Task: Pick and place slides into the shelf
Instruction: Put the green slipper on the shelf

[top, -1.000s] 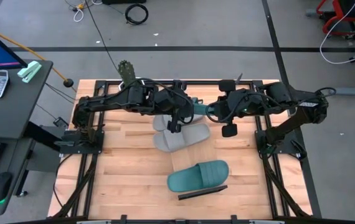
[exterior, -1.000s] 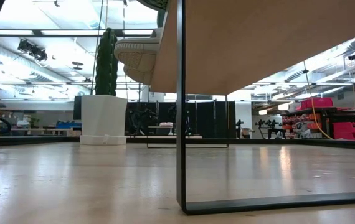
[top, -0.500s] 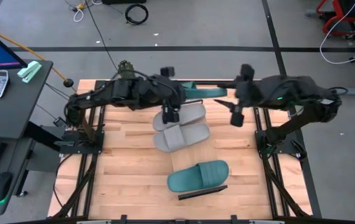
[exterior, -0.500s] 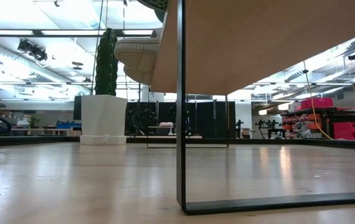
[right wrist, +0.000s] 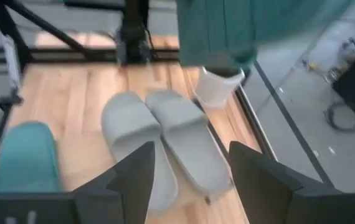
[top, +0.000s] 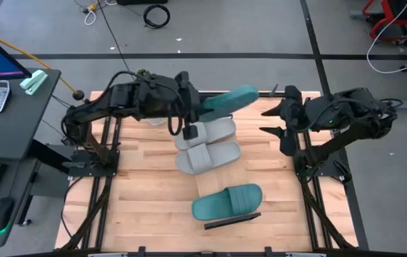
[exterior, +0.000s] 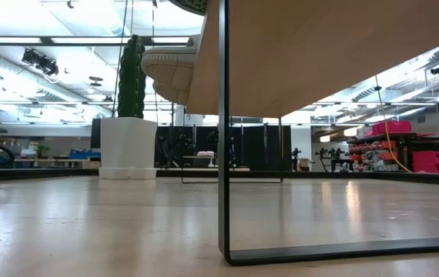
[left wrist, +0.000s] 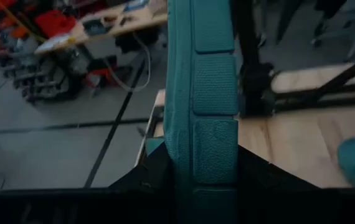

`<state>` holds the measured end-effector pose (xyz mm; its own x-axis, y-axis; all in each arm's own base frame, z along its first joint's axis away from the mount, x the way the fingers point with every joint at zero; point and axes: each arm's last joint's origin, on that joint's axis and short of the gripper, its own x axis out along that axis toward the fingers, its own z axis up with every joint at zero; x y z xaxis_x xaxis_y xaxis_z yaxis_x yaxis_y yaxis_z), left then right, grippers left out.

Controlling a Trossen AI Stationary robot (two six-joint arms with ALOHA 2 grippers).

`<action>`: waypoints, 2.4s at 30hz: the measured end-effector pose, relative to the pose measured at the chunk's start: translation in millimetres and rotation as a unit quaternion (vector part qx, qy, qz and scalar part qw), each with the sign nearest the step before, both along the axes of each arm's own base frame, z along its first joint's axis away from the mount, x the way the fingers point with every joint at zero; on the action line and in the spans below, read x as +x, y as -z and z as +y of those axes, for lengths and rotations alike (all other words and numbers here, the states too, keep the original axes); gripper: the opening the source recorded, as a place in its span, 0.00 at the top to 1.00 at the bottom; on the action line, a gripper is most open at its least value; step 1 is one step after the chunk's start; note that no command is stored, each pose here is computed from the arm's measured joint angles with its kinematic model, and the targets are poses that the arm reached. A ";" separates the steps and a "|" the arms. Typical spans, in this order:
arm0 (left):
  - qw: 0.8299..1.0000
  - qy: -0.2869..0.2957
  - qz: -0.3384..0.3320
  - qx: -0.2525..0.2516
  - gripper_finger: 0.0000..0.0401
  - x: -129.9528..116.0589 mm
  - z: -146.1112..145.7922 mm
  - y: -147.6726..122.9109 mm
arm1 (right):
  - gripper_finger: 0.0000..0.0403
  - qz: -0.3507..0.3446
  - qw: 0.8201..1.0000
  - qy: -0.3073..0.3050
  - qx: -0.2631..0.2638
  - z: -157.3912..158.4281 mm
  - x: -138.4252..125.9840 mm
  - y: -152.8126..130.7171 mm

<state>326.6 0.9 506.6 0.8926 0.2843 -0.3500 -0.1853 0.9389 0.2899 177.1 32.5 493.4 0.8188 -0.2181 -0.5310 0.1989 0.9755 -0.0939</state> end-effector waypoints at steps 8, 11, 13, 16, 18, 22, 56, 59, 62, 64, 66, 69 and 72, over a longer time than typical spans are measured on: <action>0.995 0.050 -0.085 -0.006 0.71 -10.2 -27.1 -22.2 | 0.47 0.013 1.000 0.009 0.004 0.2 -4.7 2.2; 0.992 0.066 -0.106 -0.008 0.71 -9.8 -39.1 -25.8 | 0.48 0.008 1.000 0.010 0.007 -1.1 -9.5 0.5; 0.991 0.076 -0.112 -0.012 0.71 -9.7 -47.9 -26.2 | 0.49 0.004 1.000 0.010 0.008 -2.1 -13.1 -0.8; 0.989 0.084 -0.122 -0.023 0.71 -5.6 -63.2 -23.6 | 0.49 0.001 1.000 0.010 0.009 -3.6 -18.8 -2.2; 0.987 0.090 -0.130 -0.029 0.71 3.3 -74.8 -13.8 | 0.49 0.000 1.000 0.010 0.008 -4.4 -21.9 -2.9; 0.979 0.097 -0.170 -0.050 0.71 27.5 -92.5 17.5 | 0.50 -0.002 1.000 0.005 0.003 -5.8 -27.3 -4.2; 0.749 0.333 -0.566 -0.084 0.71 -26.0 -6.6 155.1 | 0.52 -0.087 0.985 0.019 0.149 55.9 34.7 19.8; 0.747 0.346 -0.561 -0.086 0.71 -26.8 5.4 155.6 | 0.52 -0.124 0.980 0.037 0.148 63.0 46.4 29.7; 0.745 0.353 -0.560 -0.082 0.71 -29.2 14.0 154.1 | 0.52 -0.156 0.976 0.072 0.134 64.5 54.3 38.3; 0.745 0.357 -0.556 -0.089 0.71 -29.5 18.0 154.1 | 0.52 -0.174 0.973 0.088 0.126 65.0 58.0 41.2; 0.746 0.358 -0.553 -0.098 0.71 -29.7 21.2 154.2 | 0.52 -0.195 0.969 0.092 0.124 65.5 61.7 41.5; 0.746 0.358 -0.552 -0.105 0.72 -29.8 23.1 154.2 | 0.52 -0.209 0.965 0.093 0.127 65.5 65.0 42.4; 0.745 0.360 -0.551 -0.111 0.72 -30.0 22.9 154.0 | 0.52 -0.211 0.964 0.099 0.124 65.3 65.0 42.4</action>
<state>296.6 23.8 352.6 0.5661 -0.3619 0.7406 0.3779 0.9124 0.1570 242.1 97.7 451.0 0.9284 -0.3018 -0.2166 0.3538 0.8960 0.2683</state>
